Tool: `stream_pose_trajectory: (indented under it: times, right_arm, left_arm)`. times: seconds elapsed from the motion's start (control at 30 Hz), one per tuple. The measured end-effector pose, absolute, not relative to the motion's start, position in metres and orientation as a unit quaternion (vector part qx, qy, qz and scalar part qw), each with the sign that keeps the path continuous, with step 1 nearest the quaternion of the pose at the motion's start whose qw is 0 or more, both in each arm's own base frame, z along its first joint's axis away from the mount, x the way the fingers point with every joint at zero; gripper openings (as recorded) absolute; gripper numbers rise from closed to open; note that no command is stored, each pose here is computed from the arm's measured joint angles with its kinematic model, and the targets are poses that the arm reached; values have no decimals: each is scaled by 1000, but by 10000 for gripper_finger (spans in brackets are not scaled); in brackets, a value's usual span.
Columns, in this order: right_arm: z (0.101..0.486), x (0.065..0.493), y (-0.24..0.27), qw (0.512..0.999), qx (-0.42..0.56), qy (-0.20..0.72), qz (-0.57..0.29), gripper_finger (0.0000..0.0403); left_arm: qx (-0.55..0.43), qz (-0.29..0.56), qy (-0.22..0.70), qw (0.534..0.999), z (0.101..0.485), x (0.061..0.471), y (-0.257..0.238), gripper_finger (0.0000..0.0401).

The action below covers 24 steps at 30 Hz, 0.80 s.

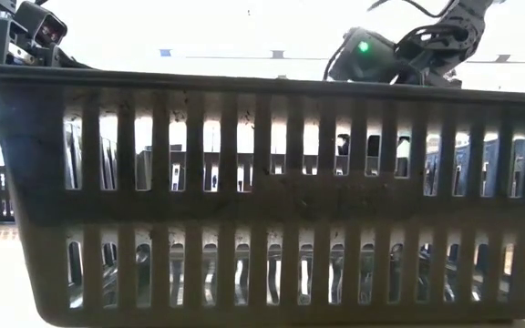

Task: Pick & Place Travel size toiletries
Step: Put the left pack of cotton buds into the top middle black bin

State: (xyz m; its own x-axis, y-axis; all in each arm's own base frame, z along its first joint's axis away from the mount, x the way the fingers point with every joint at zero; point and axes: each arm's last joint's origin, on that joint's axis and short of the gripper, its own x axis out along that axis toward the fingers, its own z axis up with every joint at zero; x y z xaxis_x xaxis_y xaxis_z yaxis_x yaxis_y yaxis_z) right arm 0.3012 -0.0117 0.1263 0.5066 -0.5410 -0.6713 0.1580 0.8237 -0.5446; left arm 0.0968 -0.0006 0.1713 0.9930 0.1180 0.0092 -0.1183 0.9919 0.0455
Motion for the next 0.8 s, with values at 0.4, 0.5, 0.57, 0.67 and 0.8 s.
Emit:
stream_pose_trajectory:
  times: [0.4, 0.5, 0.57, 0.67, 0.8]
  right_arm:
    - [193, 288, -10, 901, -139, 331, -243, 3]
    - [214, 281, -10, 919, -104, 289, -245, 3]
    - [226, 276, -9, 929, -82, 265, -244, 3]
    - [240, 270, -9, 942, -56, 235, -235, 3]
    - [254, 264, -9, 952, -30, 194, -236, 3]
  left_arm:
    - [22, 58, -5, 998, 172, 97, -1, 10]
    - [22, 58, -5, 998, 172, 97, -1, 10]
    - [22, 59, -5, 998, 172, 97, -1, 10]
    - [22, 59, -5, 998, 172, 97, -1, 10]
    - [23, 59, -6, 998, 172, 97, -1, 10]
